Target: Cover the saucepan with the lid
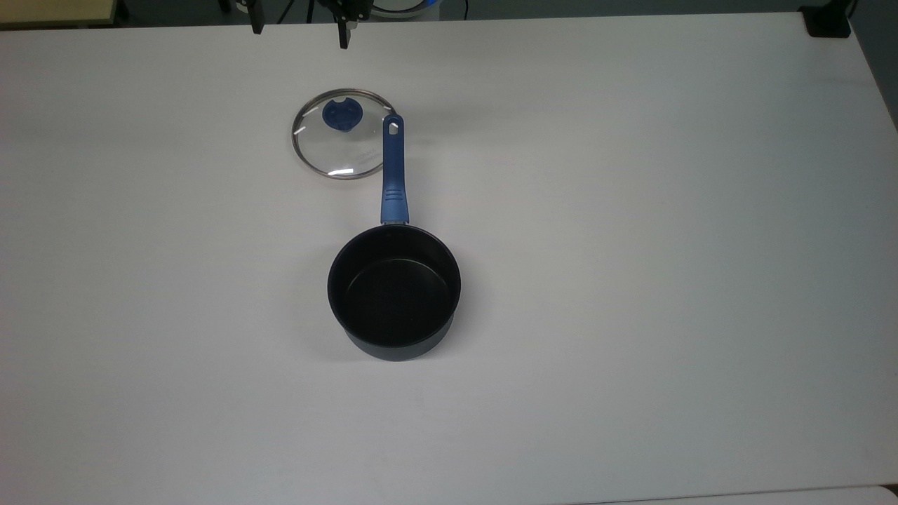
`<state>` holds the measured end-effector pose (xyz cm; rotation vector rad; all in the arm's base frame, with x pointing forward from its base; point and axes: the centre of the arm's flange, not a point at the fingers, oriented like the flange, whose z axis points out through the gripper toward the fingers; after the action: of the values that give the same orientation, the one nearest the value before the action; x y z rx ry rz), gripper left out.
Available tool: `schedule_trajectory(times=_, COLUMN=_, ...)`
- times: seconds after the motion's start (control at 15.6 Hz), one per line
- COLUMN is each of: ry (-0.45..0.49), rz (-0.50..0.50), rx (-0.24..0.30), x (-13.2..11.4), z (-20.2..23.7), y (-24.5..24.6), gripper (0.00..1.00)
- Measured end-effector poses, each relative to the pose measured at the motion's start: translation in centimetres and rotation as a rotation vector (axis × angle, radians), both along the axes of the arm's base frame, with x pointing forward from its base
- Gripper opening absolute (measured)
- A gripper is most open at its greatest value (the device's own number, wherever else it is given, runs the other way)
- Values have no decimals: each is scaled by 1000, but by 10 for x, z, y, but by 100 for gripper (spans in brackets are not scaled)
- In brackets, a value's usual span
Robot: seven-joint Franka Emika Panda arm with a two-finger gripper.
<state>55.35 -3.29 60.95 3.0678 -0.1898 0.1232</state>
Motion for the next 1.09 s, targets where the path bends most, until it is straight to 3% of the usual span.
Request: schedule_trajectory(times=1.09, ry=3, rz=24, rx=-2, x=0, z=-1, y=-1, gripper=100)
